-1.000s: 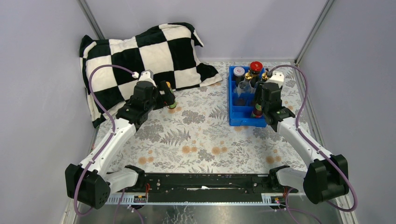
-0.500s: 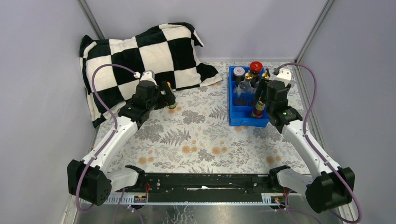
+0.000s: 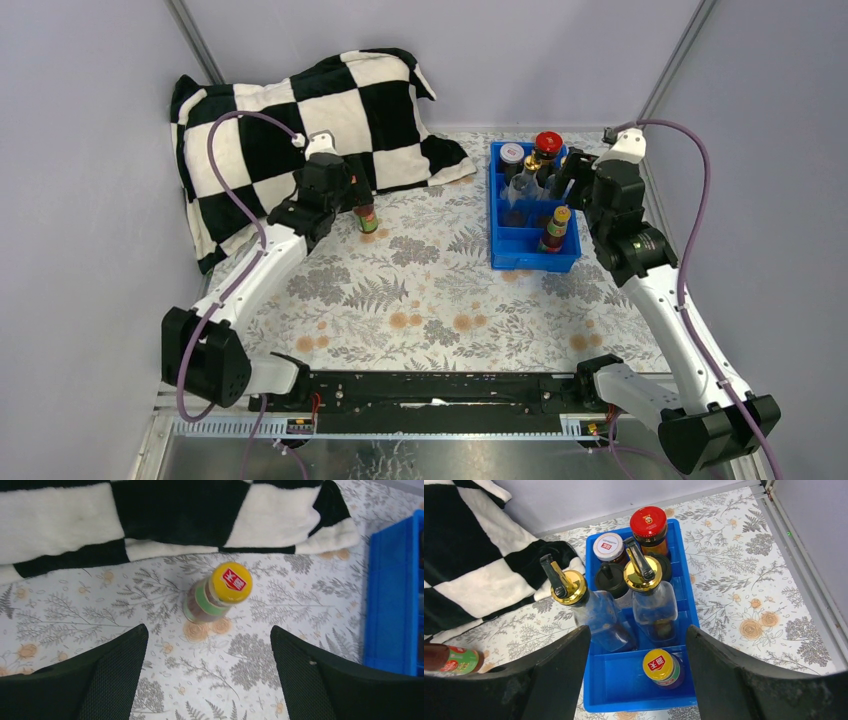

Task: Organize the condiment bottles
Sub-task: Pick up the bottle from the center of the board.

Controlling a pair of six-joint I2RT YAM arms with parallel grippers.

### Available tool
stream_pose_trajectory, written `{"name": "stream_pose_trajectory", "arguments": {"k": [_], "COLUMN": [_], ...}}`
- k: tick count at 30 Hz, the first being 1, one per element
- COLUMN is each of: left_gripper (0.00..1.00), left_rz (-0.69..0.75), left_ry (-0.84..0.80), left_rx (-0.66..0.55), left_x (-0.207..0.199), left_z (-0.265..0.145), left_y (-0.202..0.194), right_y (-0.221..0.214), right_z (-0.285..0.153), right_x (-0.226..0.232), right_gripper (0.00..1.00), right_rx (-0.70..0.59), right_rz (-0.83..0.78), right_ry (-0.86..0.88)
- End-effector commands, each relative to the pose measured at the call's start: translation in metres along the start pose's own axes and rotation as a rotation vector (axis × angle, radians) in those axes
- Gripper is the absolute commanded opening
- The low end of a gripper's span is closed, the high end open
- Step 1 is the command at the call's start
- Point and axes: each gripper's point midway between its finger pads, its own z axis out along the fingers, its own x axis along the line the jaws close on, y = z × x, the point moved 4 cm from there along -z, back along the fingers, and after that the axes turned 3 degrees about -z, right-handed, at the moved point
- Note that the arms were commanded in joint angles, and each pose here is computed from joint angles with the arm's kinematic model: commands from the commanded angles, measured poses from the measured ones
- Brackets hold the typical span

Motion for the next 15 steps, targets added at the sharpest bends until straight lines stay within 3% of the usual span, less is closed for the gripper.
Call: {"name": "stream_pose_trajectory", "arguments": {"k": [1, 15], "left_gripper": [0.95, 0.93], "left_rz": [0.017, 0.12], "left_ry": [0.076, 0.058], "left_rx": [-0.12, -0.246], "left_x": [0.009, -0.007], "left_z": [0.017, 0.041], "left_y": [0.017, 0.005], "right_y": [0.013, 0.011], "right_z": [-0.009, -0.011], "right_x": [0.008, 0.009], "right_gripper": [0.76, 0.75], "right_rx": [-0.011, -0.002], "right_rz": [0.025, 0.013], "right_ry": [0.061, 0.081]}}
